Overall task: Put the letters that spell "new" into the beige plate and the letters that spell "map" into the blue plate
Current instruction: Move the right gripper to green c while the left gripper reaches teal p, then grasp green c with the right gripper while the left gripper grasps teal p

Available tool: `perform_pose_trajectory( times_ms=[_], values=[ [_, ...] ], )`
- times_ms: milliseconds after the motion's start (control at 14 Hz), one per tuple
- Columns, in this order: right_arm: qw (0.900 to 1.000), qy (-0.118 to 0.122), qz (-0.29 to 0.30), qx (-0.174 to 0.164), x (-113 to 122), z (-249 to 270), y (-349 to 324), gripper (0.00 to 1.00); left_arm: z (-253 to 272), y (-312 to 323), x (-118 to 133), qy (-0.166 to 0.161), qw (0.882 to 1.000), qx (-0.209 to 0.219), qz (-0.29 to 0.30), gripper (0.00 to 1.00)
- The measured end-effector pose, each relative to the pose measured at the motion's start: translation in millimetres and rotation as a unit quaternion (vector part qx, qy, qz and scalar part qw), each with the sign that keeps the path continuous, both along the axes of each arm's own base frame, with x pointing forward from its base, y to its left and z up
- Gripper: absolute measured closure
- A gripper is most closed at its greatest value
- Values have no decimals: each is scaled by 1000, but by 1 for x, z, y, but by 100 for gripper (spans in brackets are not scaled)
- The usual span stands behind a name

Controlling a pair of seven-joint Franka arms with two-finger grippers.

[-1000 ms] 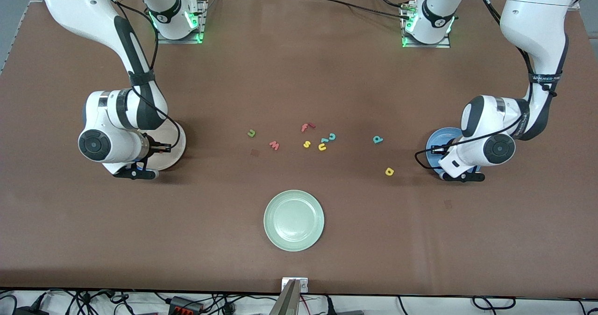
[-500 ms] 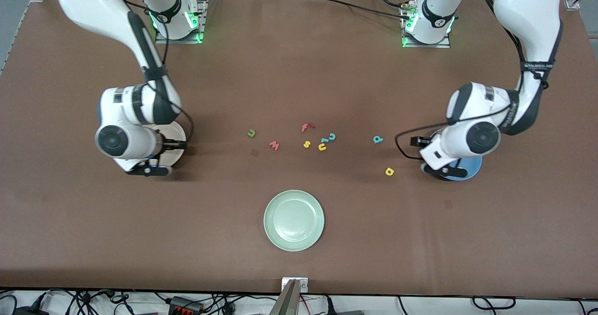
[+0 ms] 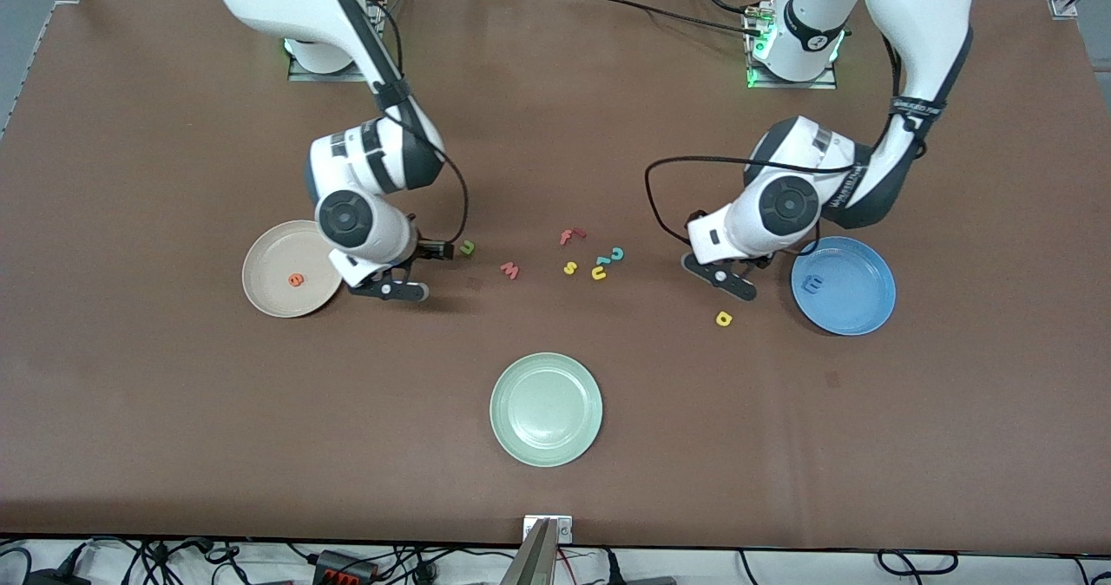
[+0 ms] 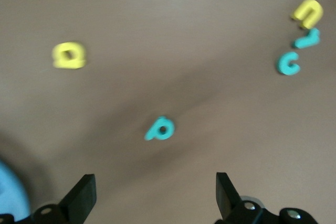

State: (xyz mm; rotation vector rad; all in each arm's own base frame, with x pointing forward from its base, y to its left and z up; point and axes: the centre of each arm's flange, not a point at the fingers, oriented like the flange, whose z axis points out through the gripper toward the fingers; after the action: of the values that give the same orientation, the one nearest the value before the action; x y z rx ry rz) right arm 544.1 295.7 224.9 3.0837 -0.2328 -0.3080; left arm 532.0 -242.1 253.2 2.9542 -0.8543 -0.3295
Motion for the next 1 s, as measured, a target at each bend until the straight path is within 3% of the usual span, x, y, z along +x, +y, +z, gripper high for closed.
perform_pose_trajectory(
  times_ms=[214,500,786,929,1000],
  values=[
    [997,-20,-73,-21,-21,-21,42,15,-24,-14,-28,-26,996,13,-86,0],
    [989,-39,-138,-33,-35,-40,66,19,-58,-14,-57,-71,986,-8,-152,0],
    [985,-41,-162,-39,-37,-49,68,19,-71,1,-47,-110,973,-19,-202,0],
    [983,-42,-176,-41,-38,-51,66,20,-82,9,-44,-112,970,-29,-215,4],
    [982,-42,-179,-42,-39,-52,65,20,-85,12,-44,-110,969,-32,-218,12]
  ],
)
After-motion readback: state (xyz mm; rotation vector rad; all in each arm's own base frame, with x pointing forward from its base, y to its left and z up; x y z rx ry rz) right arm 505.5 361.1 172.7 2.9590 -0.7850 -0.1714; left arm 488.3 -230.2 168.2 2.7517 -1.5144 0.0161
